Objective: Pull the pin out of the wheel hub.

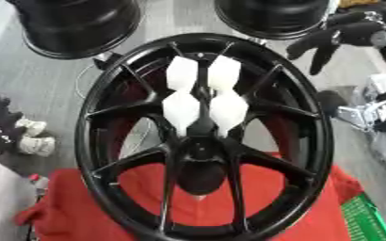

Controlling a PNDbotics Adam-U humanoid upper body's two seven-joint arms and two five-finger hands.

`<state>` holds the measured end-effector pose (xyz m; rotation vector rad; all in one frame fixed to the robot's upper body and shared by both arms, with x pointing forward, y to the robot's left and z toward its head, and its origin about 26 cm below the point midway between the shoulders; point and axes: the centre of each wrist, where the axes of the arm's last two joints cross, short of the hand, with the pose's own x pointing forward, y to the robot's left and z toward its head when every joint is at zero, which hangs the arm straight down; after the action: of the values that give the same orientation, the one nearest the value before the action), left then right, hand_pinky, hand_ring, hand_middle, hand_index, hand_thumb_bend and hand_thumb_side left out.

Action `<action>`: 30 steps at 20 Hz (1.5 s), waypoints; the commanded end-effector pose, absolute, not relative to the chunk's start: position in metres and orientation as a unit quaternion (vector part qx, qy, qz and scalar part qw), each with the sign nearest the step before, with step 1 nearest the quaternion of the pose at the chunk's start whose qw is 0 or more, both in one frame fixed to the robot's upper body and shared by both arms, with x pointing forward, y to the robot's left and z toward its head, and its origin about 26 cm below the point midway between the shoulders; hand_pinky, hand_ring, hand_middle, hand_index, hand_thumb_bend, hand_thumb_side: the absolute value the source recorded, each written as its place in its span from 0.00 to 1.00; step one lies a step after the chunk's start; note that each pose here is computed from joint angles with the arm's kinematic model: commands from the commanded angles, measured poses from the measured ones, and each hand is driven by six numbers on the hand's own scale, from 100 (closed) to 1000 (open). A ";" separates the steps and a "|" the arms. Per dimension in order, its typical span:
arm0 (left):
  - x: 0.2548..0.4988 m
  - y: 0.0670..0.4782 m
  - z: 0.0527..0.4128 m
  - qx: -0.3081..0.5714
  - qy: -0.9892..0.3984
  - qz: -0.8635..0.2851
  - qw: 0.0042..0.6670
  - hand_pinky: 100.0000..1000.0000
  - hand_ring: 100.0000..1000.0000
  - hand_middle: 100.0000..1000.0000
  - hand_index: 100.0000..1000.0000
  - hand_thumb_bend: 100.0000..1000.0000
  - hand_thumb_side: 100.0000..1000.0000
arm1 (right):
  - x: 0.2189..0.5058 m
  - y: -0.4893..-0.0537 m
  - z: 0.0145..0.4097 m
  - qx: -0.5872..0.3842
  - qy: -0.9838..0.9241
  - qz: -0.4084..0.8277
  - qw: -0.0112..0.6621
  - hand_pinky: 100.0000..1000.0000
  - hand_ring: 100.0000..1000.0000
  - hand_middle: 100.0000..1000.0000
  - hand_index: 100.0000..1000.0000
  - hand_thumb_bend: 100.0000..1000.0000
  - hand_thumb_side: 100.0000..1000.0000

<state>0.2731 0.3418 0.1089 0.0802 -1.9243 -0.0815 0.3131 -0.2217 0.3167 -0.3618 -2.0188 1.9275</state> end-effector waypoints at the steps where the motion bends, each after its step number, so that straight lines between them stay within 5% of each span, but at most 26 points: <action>1: 0.273 0.344 0.114 0.038 -0.824 -0.048 0.564 0.82 0.85 0.92 0.95 0.24 0.95 | 0.327 -0.211 0.320 -0.129 -0.694 0.688 0.166 0.58 0.56 0.76 0.89 0.00 0.21; 12: 0.273 0.343 0.113 0.032 -0.825 -0.048 0.563 0.82 0.85 0.92 0.95 0.24 0.94 | 0.365 -0.200 0.326 -0.114 -0.656 0.723 0.184 0.58 0.55 0.77 0.90 0.00 0.30; 30: 0.275 0.342 0.112 0.026 -0.824 -0.051 0.563 0.82 0.86 0.92 0.95 0.24 0.95 | 0.359 -0.176 0.319 -0.087 -0.583 0.795 0.143 0.48 0.42 0.76 0.89 0.00 0.59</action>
<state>0.2748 0.3394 0.1054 0.0511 -1.9246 -0.0947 0.3653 -0.1786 0.3091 -0.2196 -1.6656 2.2546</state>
